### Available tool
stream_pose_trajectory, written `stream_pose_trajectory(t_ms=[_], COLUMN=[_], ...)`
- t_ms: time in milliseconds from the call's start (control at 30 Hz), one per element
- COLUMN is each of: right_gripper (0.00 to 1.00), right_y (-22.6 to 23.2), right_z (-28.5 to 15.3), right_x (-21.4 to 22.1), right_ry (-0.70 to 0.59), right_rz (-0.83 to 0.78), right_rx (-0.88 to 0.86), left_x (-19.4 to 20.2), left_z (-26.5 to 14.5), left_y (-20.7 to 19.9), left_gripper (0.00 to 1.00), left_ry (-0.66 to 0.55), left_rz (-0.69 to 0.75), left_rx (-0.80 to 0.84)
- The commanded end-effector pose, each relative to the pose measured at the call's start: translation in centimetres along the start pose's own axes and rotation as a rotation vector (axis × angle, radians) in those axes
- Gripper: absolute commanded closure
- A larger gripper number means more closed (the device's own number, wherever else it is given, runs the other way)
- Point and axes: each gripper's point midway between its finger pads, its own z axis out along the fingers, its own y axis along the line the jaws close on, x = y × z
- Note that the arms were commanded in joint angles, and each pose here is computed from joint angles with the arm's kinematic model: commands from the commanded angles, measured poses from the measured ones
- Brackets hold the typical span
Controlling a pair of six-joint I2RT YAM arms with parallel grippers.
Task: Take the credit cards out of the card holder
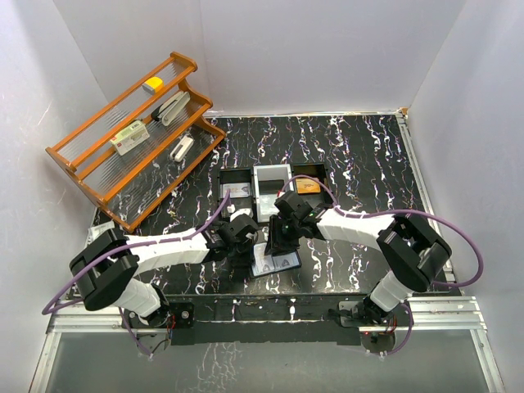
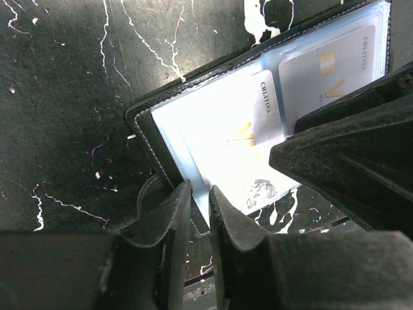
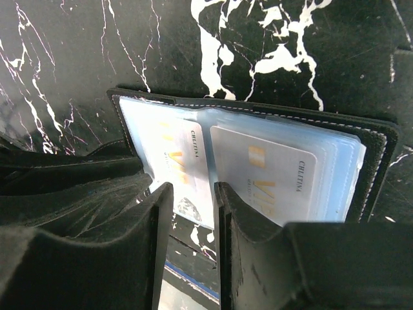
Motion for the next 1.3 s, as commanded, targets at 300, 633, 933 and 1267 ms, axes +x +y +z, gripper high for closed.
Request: stream_pose_trajectory(t_ms=[300,633,933,1267], right_gripper=[0.73,0.79,0.74,0.73], right_y=[1.0,1.7,-0.1,-2.9], right_z=[0.7,0.2,-0.7,0.5], right_x=[0.8,0.5,-1.1,-0.2], right_ry=[0.024,0.01,-0.057,-0.028], right_rz=[-0.007,0.041,-0.017,-0.031], right_rx=[-0.112,-0.171,-0.023,0.115], left_x=[1.2,0.9,0.9,1.2], left_z=[0.7,0.4,0.6,0.9], left_y=[1.6,1.8,1.8,2.1], left_gripper=[0.87,0.89,0.92,0.94], left_ry=[0.047,0.051,0.058,0.07], left_rz=[0.02,0.047,0.065,0.07], left_rx=[-0.062,-0.08,-0.091,-0.097])
